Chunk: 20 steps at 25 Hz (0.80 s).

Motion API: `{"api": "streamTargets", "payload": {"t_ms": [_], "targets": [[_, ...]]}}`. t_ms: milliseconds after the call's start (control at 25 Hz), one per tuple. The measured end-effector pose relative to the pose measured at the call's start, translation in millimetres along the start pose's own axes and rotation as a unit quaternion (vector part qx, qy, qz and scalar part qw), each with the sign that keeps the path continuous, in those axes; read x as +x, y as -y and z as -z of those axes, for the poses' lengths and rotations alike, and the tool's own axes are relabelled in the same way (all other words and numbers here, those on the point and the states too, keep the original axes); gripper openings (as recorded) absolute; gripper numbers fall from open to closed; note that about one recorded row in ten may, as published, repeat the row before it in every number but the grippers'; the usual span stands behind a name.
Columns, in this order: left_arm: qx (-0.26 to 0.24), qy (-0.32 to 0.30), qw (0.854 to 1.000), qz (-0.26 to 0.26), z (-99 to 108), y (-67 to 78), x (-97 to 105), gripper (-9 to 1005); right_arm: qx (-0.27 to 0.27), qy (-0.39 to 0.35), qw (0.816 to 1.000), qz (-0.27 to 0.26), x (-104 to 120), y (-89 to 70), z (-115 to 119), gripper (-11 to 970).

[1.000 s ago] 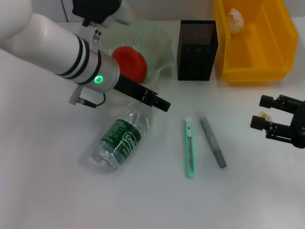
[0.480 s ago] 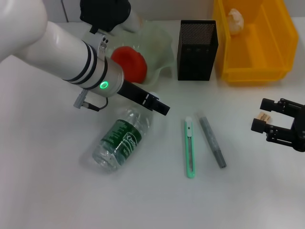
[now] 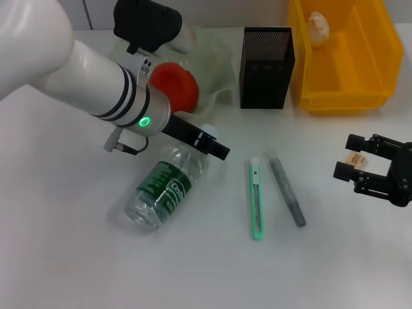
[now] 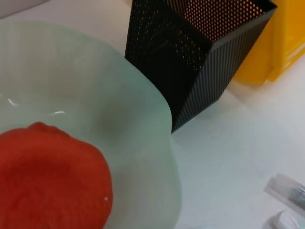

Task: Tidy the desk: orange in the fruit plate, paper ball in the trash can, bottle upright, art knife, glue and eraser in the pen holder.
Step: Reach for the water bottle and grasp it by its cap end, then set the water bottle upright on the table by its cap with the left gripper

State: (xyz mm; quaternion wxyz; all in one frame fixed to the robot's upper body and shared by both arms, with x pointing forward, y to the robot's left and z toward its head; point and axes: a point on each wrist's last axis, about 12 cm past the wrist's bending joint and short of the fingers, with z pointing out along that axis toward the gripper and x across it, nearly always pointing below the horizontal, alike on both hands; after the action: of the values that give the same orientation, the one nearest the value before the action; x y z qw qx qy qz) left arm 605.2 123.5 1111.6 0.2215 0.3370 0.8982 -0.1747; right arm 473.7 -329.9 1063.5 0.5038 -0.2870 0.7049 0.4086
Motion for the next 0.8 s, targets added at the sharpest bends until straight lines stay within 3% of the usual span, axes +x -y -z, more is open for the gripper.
{"api": "streamTargets", "payload": {"t_ms": [280, 560, 800], "targets": [[-0.005, 0.0, 1.0, -0.02, -5, 4.6, 1, 660, 0.004, 0.0, 1.0, 0.004, 0, 1.4, 0, 750], [-0.004, -0.003, 0.999, -0.036, -6, 9.5, 2, 540, 0.008, 0.001, 1.0, 0.002, 1, 1.7, 0, 749], [0.005, 0.036, 0.997, -0.075, 9, 21.9, -1, 453, 0.014, 0.002, 1.0, 0.001, 2, 2.5, 1, 748]]}}
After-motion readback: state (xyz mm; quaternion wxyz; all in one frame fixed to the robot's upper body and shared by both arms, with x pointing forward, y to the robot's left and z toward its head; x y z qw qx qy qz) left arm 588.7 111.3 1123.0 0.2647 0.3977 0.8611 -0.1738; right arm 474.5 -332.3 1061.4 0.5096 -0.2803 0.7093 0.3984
